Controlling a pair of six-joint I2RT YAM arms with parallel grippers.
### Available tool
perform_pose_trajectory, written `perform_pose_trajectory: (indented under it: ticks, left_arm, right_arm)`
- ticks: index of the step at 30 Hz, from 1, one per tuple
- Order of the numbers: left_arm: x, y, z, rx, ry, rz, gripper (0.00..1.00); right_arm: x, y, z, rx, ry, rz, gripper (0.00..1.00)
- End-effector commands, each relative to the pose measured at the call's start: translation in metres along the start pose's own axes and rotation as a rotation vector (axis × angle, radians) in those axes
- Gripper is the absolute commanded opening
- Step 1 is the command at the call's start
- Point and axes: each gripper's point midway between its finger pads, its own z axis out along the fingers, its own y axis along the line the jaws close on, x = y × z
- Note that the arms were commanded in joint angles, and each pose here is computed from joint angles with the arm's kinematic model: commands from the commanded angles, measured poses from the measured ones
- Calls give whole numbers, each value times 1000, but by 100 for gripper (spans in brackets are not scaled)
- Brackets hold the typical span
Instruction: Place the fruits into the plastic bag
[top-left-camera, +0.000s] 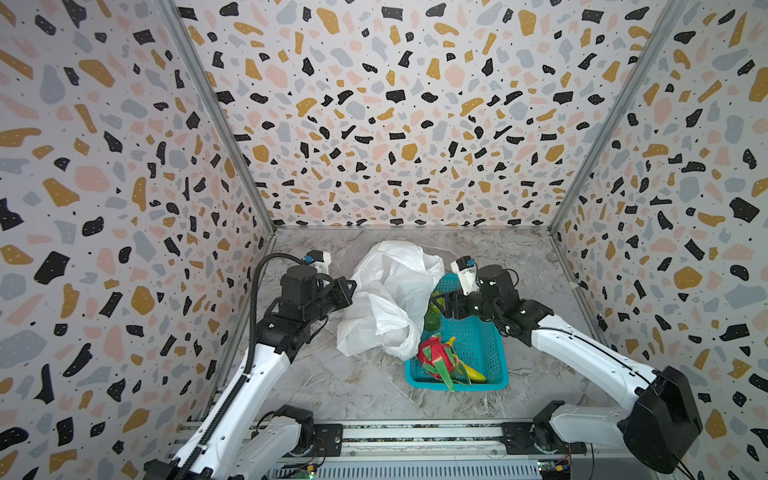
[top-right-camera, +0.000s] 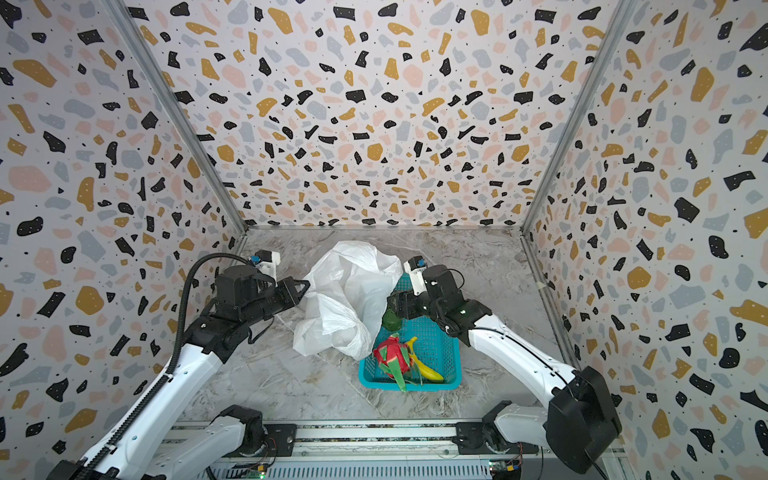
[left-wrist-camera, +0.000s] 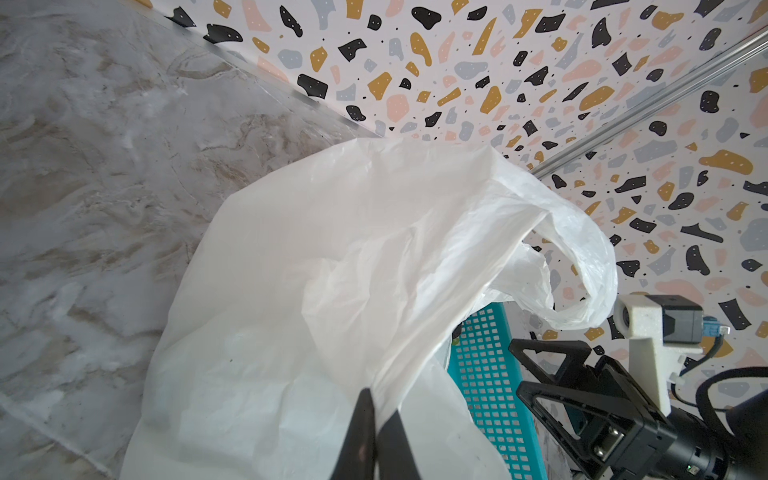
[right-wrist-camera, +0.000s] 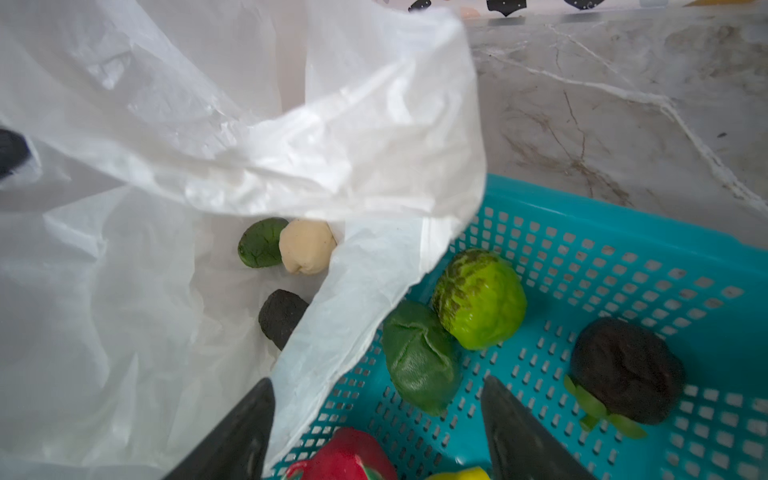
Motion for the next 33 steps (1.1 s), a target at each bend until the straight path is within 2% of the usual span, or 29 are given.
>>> perform_pose_trajectory:
  ticks: [1,3,6,15,22,30,33]
  left_arm:
    - [-5,-2,2,12,-26,20,0]
    - [-4,-1,2,9,-25,20,0]
    - [-4,0,2,10,-26,20,0]
    - [-4,-1,1,10,-26,21,0]
    - [-5,-1,2,8,-25,22,0]
    - [-5,0,2,2,-25,25,0]
    - [-4,0,2,0,-25,26,0]
  right_arm:
    - [-17,-5,-19,2,-122,47,78]
    - [-12,-15,-22,16,-135,81,80]
    - [1,-26,-13,30,-85,119,80]
    - [43,-28,49,-32,167,180,83]
    - [58,-18,89,-54,251,166,83]
    - [79,-32,120,50,321,175,82]
    - [84,-37,124,77,333,186,78]
